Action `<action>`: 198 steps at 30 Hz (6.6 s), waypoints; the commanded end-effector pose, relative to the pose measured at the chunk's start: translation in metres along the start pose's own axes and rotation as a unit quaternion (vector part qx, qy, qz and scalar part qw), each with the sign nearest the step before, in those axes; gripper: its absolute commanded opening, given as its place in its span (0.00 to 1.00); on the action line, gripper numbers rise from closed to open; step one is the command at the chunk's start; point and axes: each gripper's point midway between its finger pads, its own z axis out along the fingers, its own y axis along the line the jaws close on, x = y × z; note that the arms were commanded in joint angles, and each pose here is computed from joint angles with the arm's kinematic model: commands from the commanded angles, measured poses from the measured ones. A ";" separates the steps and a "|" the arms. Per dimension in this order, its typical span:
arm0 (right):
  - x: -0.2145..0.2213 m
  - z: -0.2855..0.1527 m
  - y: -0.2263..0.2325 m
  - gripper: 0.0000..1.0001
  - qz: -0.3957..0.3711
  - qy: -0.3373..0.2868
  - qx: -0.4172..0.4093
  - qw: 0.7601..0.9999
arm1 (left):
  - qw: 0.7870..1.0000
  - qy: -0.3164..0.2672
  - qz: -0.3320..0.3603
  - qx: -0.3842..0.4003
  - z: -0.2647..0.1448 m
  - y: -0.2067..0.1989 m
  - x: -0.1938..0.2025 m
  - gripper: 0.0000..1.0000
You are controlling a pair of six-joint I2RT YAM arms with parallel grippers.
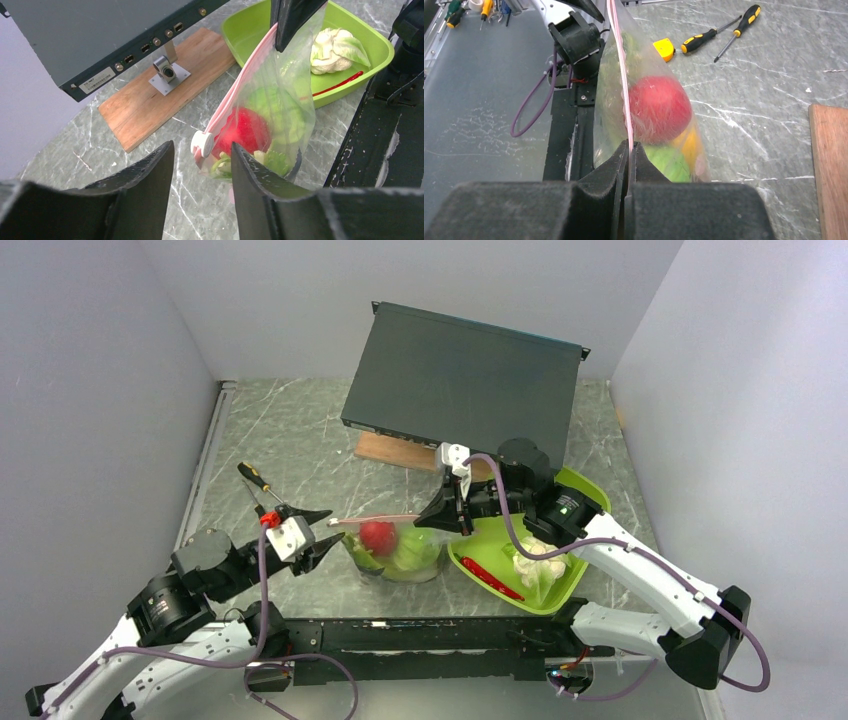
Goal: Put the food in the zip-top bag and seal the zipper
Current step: Unzip the zipper food storage bag at the center of the board, then zip the zipper food storage bag at the center of the board.
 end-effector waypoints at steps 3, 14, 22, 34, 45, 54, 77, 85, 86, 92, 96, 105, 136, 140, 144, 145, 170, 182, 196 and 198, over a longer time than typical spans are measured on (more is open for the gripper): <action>-0.032 -0.010 0.008 0.00 -0.043 -0.038 -0.005 0.998 | 1.000 0.006 0.000 0.018 0.009 -0.007 0.004 0.55; -0.033 -0.010 0.006 0.00 -0.040 -0.035 0.002 0.999 | 1.000 0.019 -0.001 0.017 0.008 -0.007 0.012 0.06; -0.041 0.013 0.008 0.68 -0.068 -0.015 0.031 0.997 | 0.999 0.007 -0.007 0.044 0.006 -0.015 -0.003 0.00; -0.081 0.084 0.041 0.56 -0.175 -0.014 -0.022 0.984 | 0.997 0.007 -0.019 0.068 0.007 -0.022 -0.011 0.00; -0.087 0.099 0.051 0.37 -0.185 -0.023 -0.065 0.980 | 0.997 0.002 -0.020 0.069 0.006 -0.023 -0.013 0.00; -0.088 0.108 0.053 0.28 -0.182 -0.021 -0.082 0.980 | 0.997 0.002 -0.018 0.070 0.006 -0.023 -0.012 0.00; -0.045 0.053 0.023 0.00 -0.162 0.038 0.039 0.985 | 0.999 -0.022 -0.010 0.028 -0.008 -0.008 -0.018 0.00; -0.035 0.043 0.019 0.29 -0.140 0.038 0.056 0.988 | 0.999 -0.018 -0.011 0.030 -0.008 -0.009 -0.017 0.00; -0.031 0.042 0.017 0.32 -0.137 0.041 0.060 0.988 | 0.999 -0.018 -0.011 0.031 -0.008 -0.009 -0.017 0.00; -0.021 0.036 0.009 0.41 -0.124 0.045 0.072 0.989 | 0.999 -0.018 -0.012 0.039 -0.008 -0.012 -0.019 0.00; -0.028 0.032 0.011 0.30 -0.124 0.027 0.066 0.990 | 0.999 -0.013 -0.011 0.043 -0.009 -0.013 -0.018 0.00; -0.031 0.033 0.024 0.00 -0.119 0.020 0.019 0.993 | 0.994 0.024 -0.085 0.068 -0.009 -0.015 -0.060 0.99; -0.046 0.039 0.016 0.00 -0.063 0.015 -0.006 0.998 | 0.964 0.239 0.065 0.100 0.044 -0.028 -0.024 0.54; -0.047 0.039 0.017 0.00 -0.062 0.012 -0.007 0.998 | 0.964 0.238 0.068 0.095 0.043 -0.026 -0.024 0.51; -0.047 0.039 0.017 0.00 -0.062 0.015 -0.011 0.998 | 0.963 0.241 0.066 0.102 0.044 -0.029 -0.023 0.44; -0.047 0.039 0.017 0.00 -0.062 0.015 -0.011 0.998 | 0.963 0.242 0.066 0.103 0.045 -0.029 -0.023 0.40; -0.021 0.013 -0.002 0.00 -0.093 -0.008 0.077 0.993 | 0.970 0.224 0.036 0.085 0.010 -0.023 -0.001 0.00; -0.026 0.003 -0.001 0.00 -0.096 -0.013 0.085 0.992 | 0.971 0.229 0.027 0.070 -0.014 -0.016 0.010 0.00; -0.026 0.018 0.004 0.00 -0.095 0.012 0.039 0.995 | 0.989 0.148 -0.006 0.028 -0.013 -0.002 -0.026 1.00; -0.027 0.020 0.004 0.00 -0.092 0.010 0.037 0.995 | 0.991 0.131 -0.018 0.010 -0.020 0.005 -0.033 1.00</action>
